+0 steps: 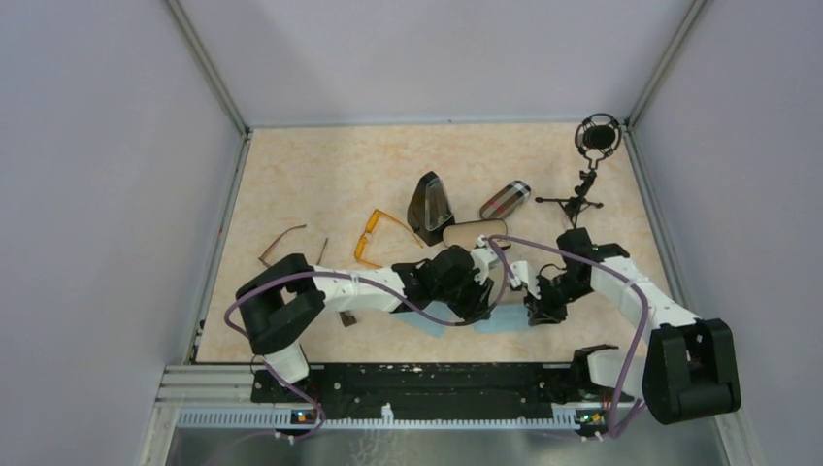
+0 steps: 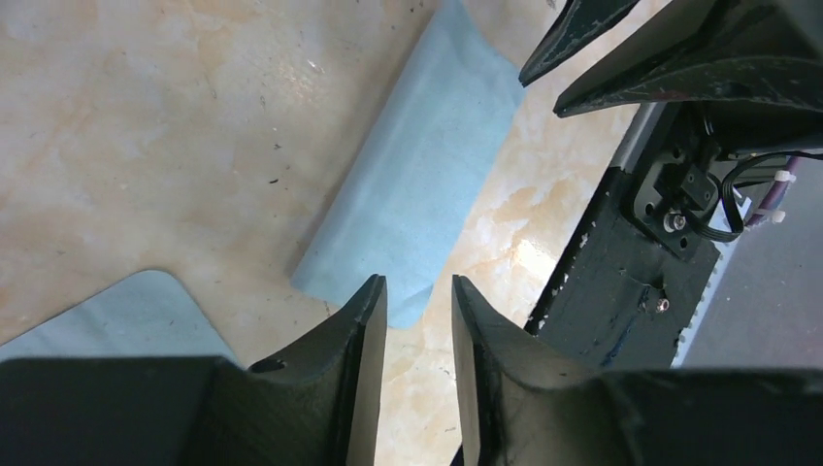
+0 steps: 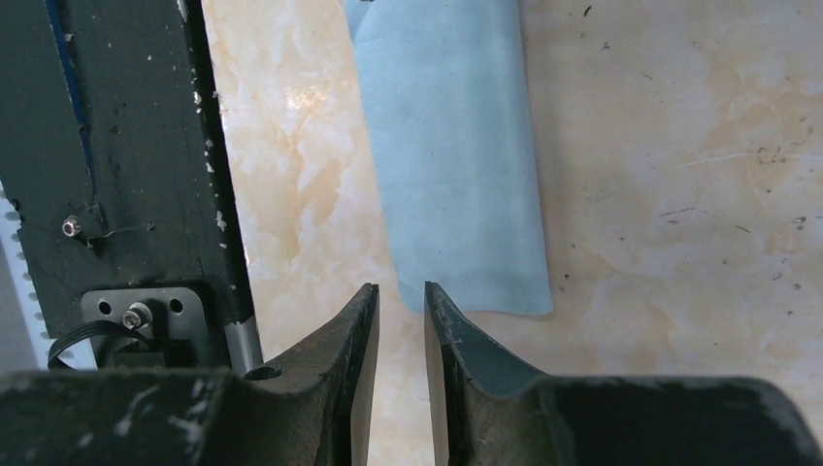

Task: Organize the sunglasses
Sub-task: Fold the glasses cleaning cloth at the center of the board, then pick up the glasses cleaning cloth from the center of the board.

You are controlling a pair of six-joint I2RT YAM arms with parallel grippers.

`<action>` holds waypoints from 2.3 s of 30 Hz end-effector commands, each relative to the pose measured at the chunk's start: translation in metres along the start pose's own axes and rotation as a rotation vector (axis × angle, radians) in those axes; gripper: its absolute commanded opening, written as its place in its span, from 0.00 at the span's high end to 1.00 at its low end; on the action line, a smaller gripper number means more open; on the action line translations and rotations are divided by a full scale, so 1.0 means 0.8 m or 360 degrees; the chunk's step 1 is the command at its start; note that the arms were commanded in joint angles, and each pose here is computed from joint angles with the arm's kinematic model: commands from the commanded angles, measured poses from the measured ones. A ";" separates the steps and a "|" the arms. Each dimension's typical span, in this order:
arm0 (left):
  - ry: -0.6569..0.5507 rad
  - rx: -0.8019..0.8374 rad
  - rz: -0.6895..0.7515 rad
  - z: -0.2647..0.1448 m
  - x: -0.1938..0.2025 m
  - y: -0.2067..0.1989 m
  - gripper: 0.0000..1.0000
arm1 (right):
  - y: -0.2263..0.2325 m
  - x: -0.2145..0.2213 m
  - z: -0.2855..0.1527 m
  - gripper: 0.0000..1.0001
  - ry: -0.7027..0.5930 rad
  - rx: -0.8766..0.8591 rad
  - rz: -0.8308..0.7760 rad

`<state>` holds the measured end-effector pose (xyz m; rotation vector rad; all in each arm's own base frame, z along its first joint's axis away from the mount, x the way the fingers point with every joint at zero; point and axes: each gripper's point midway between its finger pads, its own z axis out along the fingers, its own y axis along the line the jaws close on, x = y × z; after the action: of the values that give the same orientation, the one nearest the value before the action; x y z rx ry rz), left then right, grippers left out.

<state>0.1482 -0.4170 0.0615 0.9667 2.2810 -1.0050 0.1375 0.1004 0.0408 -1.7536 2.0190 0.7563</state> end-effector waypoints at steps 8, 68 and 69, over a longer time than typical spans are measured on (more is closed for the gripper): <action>-0.0274 -0.0093 0.0065 -0.036 -0.050 0.046 0.41 | -0.055 -0.024 -0.018 0.67 -0.0142 0.0032 0.0042; -0.0337 -0.0356 -0.0006 -0.016 -0.101 0.136 1.00 | -0.184 -0.108 -0.045 1.00 -0.0423 0.0283 0.0199; -0.0343 -0.0357 -0.0006 -0.017 -0.104 0.137 1.00 | -0.186 -0.110 -0.044 1.00 -0.0426 0.0272 0.0206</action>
<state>0.2586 -0.3839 0.0398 0.7981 2.2355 -0.8080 0.2720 0.1203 0.0727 -1.4194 2.0453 0.7760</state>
